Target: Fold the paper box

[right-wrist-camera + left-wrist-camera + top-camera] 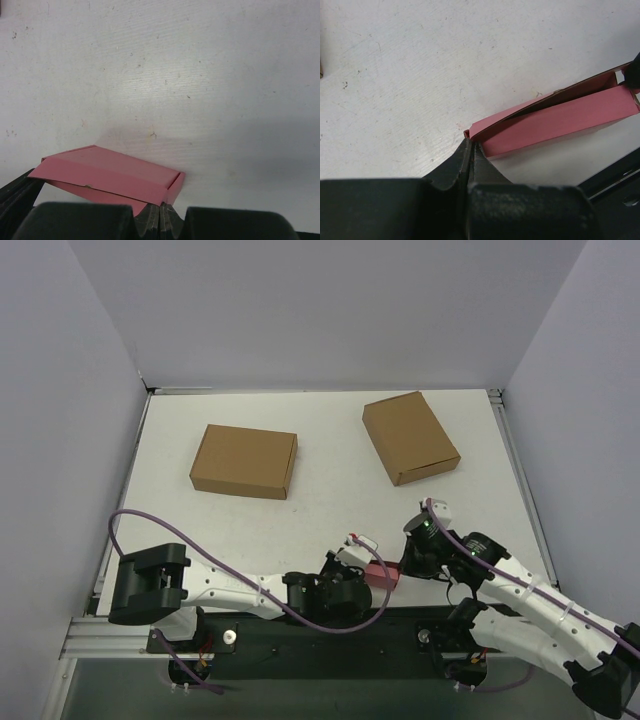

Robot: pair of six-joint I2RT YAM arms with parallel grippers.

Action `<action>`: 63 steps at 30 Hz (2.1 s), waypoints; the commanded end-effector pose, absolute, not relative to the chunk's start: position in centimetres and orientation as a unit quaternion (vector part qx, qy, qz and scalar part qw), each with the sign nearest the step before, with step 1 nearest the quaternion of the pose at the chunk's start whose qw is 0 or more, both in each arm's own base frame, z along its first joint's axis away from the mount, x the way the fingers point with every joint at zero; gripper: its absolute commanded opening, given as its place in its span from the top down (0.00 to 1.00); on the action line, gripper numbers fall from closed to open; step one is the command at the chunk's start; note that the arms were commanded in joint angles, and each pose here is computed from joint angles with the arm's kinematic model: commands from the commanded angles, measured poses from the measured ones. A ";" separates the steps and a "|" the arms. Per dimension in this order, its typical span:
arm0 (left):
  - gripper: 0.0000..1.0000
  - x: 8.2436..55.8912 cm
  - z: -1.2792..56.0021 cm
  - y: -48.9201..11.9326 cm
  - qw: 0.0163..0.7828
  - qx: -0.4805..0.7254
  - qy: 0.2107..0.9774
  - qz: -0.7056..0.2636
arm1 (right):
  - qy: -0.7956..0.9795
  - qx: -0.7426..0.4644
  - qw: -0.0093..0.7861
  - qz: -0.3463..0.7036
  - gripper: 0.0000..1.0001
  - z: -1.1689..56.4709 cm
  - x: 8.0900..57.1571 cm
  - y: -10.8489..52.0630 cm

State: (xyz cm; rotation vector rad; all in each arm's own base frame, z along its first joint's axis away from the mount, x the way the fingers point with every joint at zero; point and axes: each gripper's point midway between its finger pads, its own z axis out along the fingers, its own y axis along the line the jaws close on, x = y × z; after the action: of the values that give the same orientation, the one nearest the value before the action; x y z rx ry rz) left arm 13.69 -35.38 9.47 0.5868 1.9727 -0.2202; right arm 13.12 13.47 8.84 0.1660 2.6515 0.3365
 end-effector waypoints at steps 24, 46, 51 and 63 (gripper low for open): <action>1.00 10.3 0.6 -30.8 0.381 0.374 0.846 -0.001 | 0.942 0.096 0.189 0.259 1.00 9.5 14.5 16.2; 1.00 10.6 0.0 -30.0 0.385 0.374 0.844 0.018 | 0.938 0.094 0.184 0.278 1.00 10.6 13.6 15.3; 1.00 10.4 0.3 -30.4 0.382 0.373 0.845 0.008 | 0.938 0.091 0.192 0.272 1.00 10.9 13.7 15.0; 1.00 9.6 1.2 -31.8 0.354 0.376 0.856 0.003 | 0.949 0.048 0.265 0.164 0.76 11.4 13.4 14.1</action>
State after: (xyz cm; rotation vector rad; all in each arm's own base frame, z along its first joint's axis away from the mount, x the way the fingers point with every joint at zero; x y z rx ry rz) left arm 13.97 -35.45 9.41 0.6283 1.9528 -0.1090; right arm 11.95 14.02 9.06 0.1003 2.6737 0.5270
